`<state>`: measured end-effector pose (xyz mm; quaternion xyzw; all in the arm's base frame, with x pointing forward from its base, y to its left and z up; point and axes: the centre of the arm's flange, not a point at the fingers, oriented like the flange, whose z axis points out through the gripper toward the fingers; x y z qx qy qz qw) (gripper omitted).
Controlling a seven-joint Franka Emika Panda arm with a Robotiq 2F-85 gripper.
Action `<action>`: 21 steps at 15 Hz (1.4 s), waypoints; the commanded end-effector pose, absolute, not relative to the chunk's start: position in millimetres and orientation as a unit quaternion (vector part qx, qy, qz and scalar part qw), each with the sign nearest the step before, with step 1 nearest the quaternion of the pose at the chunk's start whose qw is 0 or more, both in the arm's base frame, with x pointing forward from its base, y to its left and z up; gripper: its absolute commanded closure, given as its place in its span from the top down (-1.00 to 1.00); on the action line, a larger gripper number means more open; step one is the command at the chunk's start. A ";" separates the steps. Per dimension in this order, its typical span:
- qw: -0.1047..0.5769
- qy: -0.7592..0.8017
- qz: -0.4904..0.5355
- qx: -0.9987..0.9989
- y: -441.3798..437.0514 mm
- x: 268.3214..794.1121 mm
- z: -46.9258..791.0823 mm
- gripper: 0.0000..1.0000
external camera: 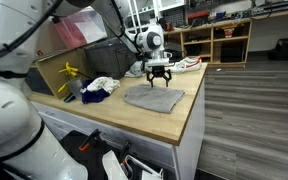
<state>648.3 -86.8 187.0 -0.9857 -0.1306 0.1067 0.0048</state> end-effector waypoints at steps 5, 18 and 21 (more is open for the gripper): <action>0.010 -0.154 0.128 -0.980 -86.1 680.1 180.2 1.00; 0.028 -0.159 0.157 -0.974 -75.9 700.9 150.0 -0.02; 0.030 -0.156 0.164 -0.974 -76.8 703.1 151.0 -0.45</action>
